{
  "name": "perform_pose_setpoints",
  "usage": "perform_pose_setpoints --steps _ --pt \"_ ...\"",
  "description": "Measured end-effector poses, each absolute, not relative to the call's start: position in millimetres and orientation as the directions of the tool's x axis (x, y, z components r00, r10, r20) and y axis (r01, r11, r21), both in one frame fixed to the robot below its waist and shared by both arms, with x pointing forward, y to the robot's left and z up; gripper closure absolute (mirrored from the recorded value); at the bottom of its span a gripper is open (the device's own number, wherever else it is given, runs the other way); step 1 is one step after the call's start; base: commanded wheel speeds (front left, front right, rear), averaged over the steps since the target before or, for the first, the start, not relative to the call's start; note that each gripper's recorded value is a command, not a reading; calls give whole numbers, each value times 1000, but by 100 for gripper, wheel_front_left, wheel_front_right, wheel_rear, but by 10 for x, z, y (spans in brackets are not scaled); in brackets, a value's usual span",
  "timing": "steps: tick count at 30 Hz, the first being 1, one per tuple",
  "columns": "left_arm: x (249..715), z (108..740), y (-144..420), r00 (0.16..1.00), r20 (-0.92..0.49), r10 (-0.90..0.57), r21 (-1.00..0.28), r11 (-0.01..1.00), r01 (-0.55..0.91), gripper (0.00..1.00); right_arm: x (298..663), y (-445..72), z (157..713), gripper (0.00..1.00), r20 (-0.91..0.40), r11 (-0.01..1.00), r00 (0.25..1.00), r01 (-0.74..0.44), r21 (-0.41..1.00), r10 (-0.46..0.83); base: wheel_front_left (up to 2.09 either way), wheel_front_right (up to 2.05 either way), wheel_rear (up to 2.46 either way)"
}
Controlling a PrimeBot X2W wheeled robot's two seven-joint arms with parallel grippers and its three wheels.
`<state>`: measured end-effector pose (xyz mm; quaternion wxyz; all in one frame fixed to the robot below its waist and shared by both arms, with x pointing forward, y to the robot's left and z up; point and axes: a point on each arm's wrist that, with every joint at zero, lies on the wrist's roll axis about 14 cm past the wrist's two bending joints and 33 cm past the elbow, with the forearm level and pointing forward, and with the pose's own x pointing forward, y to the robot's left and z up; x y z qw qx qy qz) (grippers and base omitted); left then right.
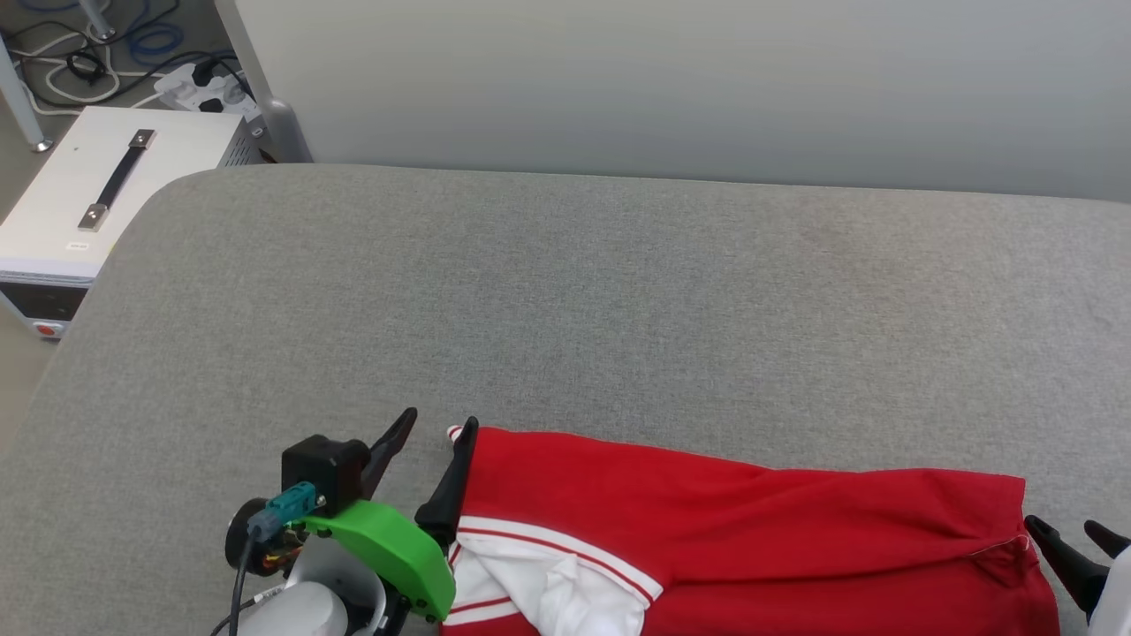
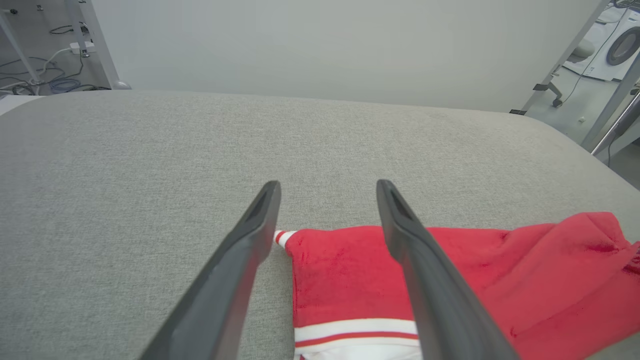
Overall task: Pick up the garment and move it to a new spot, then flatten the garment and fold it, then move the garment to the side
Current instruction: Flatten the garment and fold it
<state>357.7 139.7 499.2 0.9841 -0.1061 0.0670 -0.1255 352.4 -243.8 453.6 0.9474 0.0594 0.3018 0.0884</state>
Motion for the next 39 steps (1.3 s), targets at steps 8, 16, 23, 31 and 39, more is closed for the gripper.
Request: perform_pose_setpoints --steps 8,16,23,31,39 --pt "3628 5075 1638 979 -31 -199 -85 977 196 0 3513 -2467 4279 0 -642 981 748 -63 181 166 0 0 0" --pt "3594 4945 1731 985 -45 -168 -38 985 166 0 3568 -2558 4025 0 -711 979 690 23 205 133 0 0 0" --pt "3634 4838 1781 987 -63 -150 -52 988 147 0 3560 -2519 3770 0 -772 973 620 58 224 141 0 0 0" --pt "3655 4754 1863 989 -79 -124 -62 991 119 0 3579 -2227 3648 0 -784 952 576 33 304 230 0 0 0" --pt "3674 4717 1874 989 -83 -122 -72 991 117 0 3568 -2101 3609 74 -782 947 567 11 321 259 0 0 0"
